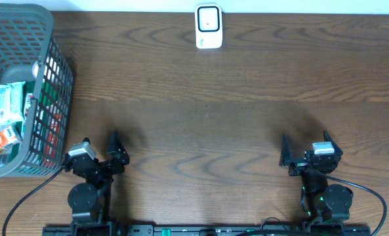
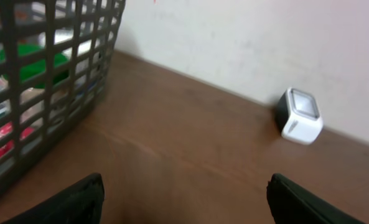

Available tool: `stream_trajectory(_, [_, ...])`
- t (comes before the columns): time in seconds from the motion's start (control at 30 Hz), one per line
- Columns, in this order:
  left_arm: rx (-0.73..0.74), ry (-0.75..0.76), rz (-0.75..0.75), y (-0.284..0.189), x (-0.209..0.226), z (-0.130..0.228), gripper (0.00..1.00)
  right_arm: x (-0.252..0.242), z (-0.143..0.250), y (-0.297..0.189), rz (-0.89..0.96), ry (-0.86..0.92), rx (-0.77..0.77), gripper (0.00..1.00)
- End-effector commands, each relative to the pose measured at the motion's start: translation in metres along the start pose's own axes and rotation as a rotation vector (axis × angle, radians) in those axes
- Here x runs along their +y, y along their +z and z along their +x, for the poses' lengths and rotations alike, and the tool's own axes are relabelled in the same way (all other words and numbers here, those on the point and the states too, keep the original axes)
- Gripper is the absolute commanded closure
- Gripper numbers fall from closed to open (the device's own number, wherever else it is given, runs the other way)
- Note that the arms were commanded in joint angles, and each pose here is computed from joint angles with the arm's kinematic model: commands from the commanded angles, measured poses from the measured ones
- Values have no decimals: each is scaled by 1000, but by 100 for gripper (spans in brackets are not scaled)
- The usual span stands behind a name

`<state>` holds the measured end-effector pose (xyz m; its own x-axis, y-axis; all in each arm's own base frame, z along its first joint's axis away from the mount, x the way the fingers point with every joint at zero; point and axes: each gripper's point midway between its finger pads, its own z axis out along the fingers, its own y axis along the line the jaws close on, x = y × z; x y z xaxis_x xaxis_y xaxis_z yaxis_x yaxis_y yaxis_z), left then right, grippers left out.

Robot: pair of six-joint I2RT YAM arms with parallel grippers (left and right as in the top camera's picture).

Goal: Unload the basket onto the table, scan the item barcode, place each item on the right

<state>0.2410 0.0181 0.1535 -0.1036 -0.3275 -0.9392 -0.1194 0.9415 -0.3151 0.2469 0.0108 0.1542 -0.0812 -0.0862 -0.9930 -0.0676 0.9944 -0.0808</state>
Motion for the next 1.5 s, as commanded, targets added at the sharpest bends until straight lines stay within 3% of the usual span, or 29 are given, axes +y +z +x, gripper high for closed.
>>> stream_trajectory(0.0, [-50,63,-22,-10,-3,-30,16,0,2,0,1,14,6,1])
stream_trajectory(0.2, [-17,62,-25,-22,-15,-62,16,0,2,0,1,14,6,1])
stream_trajectory(0.63, [259,41,-50,-13,-49,-130,16,0,2,0,1,14,6,1])
stream_trajectory(0.93, [556,128,-123,-3,-68,-190,16,0,2,0,1,14,6,1])
stream_trajectory(1.2, [788,162,-185,29,-72,-221,16,0,2,0,1,14,6,1])
stream_trajectory(1.47, [680,134,-184,78,-69,-247,16,0,2,0,1,14,5,1])
